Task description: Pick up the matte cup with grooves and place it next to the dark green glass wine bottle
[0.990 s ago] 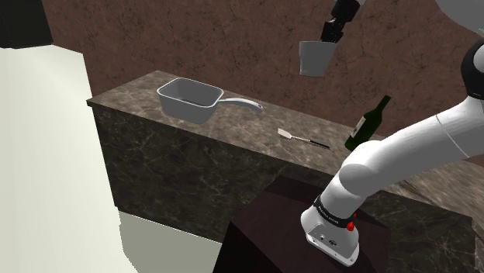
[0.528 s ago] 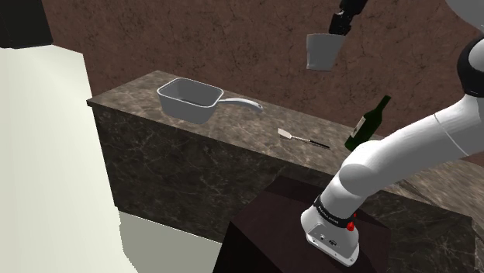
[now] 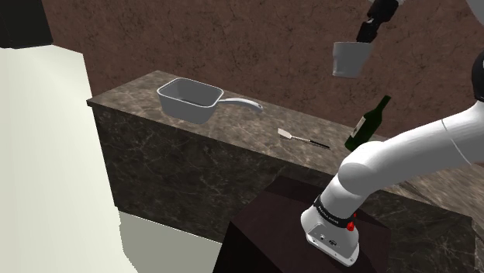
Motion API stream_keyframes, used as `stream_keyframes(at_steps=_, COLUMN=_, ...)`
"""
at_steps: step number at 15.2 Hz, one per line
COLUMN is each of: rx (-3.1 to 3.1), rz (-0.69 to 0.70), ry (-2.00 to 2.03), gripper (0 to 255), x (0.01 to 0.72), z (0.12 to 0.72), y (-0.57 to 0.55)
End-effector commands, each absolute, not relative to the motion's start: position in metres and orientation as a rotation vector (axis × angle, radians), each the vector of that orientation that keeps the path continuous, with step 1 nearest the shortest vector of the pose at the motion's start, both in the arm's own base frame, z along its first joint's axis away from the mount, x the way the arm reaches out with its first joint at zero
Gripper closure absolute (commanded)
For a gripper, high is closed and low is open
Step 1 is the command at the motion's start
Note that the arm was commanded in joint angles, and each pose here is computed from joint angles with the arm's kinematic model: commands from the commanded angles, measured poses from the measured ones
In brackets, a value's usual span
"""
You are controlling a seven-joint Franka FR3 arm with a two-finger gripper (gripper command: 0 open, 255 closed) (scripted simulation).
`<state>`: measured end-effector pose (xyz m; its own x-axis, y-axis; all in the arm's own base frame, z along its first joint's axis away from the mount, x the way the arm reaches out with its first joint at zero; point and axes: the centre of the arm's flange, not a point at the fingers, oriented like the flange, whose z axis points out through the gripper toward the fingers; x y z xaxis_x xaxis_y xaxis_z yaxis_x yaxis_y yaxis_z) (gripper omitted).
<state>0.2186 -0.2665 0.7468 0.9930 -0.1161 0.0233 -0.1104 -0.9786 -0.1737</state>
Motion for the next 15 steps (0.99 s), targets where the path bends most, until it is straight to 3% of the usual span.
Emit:
stream_keyframes(at_steps=1, rx=-2.963, rz=-0.049, ry=0.168, gripper=255, x=0.194, z=0.746, y=-0.282)
stream_keyframes(at_steps=15, rx=-2.963, rz=-0.049, ry=0.168, gripper=255, x=0.042, z=0.747, y=-0.386)
